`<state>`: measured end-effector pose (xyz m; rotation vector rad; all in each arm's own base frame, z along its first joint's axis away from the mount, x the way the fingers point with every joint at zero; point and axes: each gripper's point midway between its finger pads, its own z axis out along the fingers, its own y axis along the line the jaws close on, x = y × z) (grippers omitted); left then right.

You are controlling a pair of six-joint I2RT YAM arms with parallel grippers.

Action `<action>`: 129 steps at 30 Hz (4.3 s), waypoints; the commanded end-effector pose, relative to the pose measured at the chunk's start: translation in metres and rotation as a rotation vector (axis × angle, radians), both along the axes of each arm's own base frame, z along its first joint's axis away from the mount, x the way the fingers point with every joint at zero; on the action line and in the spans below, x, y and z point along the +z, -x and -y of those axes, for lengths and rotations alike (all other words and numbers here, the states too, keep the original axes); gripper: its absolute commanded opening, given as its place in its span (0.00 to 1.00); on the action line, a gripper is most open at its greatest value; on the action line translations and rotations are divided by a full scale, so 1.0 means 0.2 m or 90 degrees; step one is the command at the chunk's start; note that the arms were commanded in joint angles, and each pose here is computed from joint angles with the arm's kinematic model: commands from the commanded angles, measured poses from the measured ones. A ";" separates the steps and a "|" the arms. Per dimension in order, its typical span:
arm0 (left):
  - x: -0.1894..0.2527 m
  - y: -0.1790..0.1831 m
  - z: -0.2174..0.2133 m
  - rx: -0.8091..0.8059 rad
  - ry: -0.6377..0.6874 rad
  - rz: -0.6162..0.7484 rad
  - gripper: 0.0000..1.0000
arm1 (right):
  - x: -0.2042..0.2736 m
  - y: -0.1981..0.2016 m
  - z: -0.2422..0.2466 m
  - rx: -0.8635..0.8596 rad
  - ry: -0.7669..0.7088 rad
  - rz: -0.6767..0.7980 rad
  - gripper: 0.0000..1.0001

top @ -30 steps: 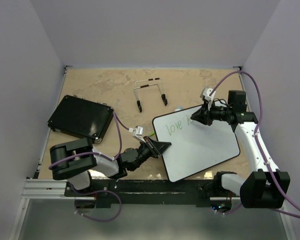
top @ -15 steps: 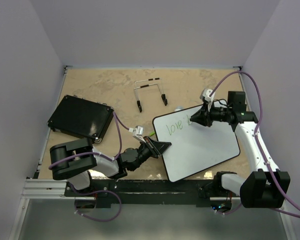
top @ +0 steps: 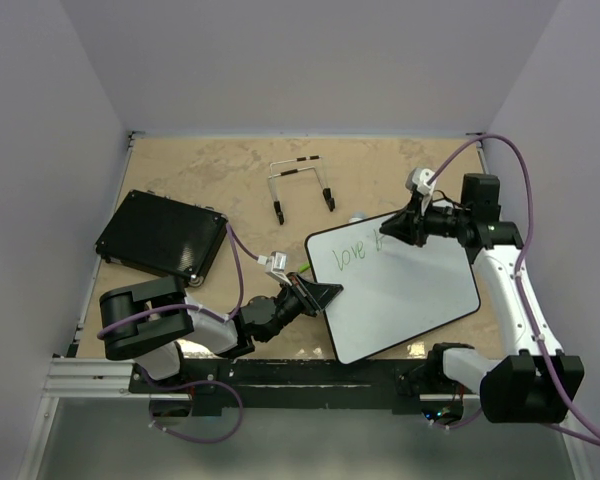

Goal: Write a sentence on the whiteboard

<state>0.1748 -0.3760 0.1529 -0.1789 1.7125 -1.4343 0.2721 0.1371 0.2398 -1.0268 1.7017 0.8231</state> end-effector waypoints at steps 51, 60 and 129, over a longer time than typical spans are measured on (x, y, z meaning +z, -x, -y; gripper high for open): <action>0.20 -0.02 -0.02 0.011 0.067 0.079 0.00 | -0.05 -0.15 0.15 -0.077 -0.013 0.025 0.00; 0.20 -0.02 -0.02 0.009 0.067 0.078 0.00 | -0.01 -0.19 0.11 -0.088 -0.034 0.043 0.00; 0.21 -0.02 -0.02 0.007 0.068 0.081 0.00 | -0.02 -0.18 0.13 -0.081 0.008 0.017 0.00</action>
